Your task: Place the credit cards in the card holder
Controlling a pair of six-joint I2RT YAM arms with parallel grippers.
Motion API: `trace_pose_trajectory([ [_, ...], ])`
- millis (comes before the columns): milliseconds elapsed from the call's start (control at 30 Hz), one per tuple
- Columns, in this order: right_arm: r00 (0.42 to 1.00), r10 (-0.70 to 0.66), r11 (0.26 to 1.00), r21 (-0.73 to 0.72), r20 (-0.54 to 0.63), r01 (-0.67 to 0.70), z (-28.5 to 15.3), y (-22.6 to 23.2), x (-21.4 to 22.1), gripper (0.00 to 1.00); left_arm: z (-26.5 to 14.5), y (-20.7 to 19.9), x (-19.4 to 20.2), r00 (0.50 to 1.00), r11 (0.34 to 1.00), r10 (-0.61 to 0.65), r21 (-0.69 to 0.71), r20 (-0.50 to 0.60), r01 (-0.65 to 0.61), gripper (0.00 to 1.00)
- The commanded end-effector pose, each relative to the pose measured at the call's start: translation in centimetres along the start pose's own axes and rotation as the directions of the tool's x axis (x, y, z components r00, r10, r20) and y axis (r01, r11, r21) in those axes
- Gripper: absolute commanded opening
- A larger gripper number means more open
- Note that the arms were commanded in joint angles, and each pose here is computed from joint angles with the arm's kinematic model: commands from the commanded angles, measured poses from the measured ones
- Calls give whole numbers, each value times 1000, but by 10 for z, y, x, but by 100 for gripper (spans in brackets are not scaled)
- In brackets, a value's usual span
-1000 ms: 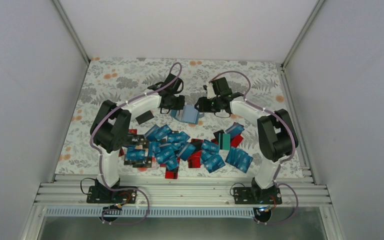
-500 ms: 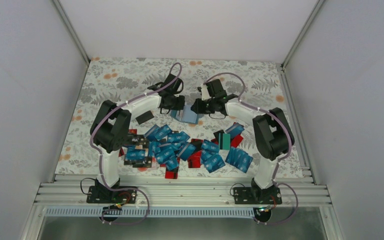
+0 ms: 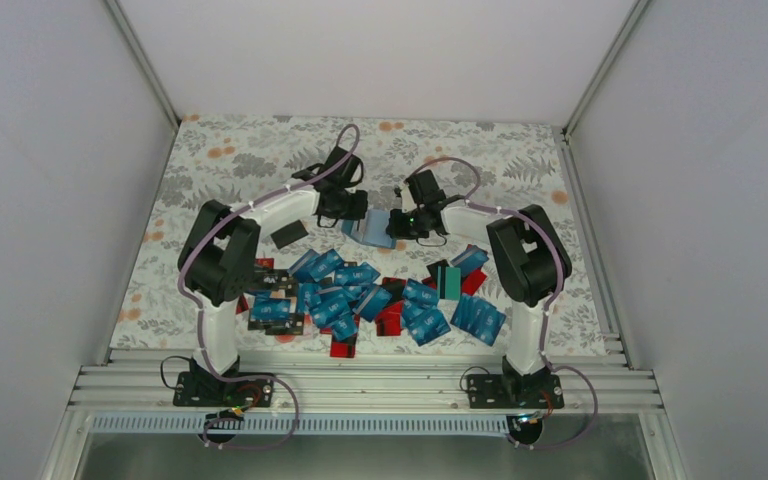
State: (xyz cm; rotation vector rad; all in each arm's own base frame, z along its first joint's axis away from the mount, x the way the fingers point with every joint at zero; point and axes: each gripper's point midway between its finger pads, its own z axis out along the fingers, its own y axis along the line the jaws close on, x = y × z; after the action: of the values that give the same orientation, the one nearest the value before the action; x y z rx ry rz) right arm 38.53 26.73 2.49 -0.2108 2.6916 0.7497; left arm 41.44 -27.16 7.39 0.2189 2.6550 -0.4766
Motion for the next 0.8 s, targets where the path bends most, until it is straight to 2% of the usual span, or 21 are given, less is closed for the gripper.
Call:
trace_pose_trajectory([
  [0, 1000, 14, 995, 97, -25, -12, 11, -27, 13, 4, -13, -1, -7, 1000, 999, -13, 43, 20, 12, 2],
  [533, 999, 19, 995, 95, -42, -15, 14, -30, 21, 4, -21, -1, -13, 993, 957, -114, 269, -9, 112, 2],
  [767, 999, 22, 994, 105, -43, -17, 12, -32, 22, 4, -20, -2, -12, 991, 939, -132, 318, -24, 132, 3],
])
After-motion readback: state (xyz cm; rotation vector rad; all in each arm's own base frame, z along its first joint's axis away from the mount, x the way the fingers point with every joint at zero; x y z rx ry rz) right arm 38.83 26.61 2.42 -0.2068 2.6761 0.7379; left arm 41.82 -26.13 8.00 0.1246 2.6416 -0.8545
